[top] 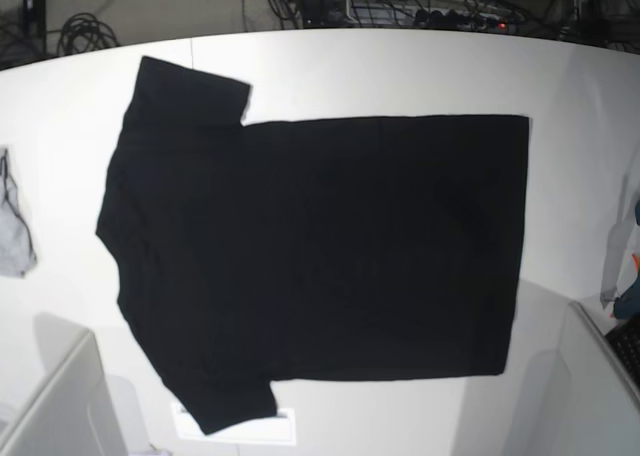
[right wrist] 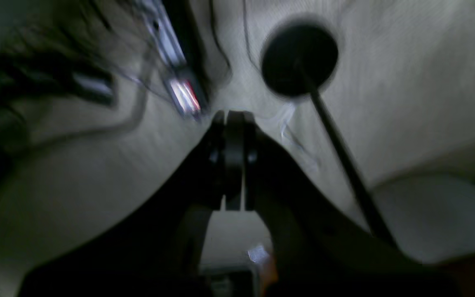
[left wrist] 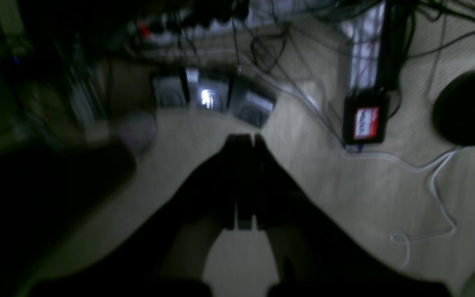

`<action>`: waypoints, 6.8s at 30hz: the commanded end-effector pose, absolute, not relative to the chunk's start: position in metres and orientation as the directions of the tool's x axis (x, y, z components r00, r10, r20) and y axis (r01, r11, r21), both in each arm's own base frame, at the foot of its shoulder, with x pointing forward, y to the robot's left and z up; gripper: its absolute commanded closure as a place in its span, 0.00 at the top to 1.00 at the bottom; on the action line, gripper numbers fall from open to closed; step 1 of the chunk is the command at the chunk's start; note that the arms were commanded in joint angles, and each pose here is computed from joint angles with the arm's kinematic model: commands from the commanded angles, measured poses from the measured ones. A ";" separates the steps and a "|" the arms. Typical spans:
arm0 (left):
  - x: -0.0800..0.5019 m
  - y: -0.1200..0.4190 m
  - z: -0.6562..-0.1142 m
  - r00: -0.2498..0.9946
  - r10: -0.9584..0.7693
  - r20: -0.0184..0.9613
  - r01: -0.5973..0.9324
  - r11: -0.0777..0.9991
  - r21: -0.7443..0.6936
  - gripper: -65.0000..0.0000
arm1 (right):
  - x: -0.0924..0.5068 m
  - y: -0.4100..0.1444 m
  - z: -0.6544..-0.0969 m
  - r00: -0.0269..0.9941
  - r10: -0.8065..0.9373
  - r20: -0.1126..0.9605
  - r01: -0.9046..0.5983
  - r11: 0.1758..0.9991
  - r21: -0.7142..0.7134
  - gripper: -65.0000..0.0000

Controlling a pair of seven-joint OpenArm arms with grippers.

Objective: Fold the T-shirt properly

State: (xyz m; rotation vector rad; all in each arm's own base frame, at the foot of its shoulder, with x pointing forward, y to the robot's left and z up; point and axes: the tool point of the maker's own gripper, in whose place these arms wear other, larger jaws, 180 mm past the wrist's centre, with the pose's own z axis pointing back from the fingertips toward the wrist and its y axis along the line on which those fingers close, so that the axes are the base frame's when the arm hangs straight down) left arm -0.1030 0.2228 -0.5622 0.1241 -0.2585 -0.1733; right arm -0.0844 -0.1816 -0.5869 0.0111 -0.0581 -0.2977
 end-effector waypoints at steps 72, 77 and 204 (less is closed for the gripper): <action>0.174 0.295 -0.415 0.515 0.576 0.635 -0.417 0.815 -0.402 0.30 | 0.152 -0.210 -0.460 0.739 -0.519 0.430 0.303 0.826 0.476 0.00; 0.173 0.280 -0.433 0.548 0.592 0.591 -0.417 0.806 -0.421 0.30 | 0.153 -0.210 -0.459 0.738 -0.518 0.433 0.301 0.826 0.476 0.00; 0.202 0.339 -0.433 0.592 0.659 0.464 -0.506 0.752 -0.422 1.00 | 0.242 -0.230 -0.439 0.447 -0.824 0.349 0.509 0.555 0.658 0.59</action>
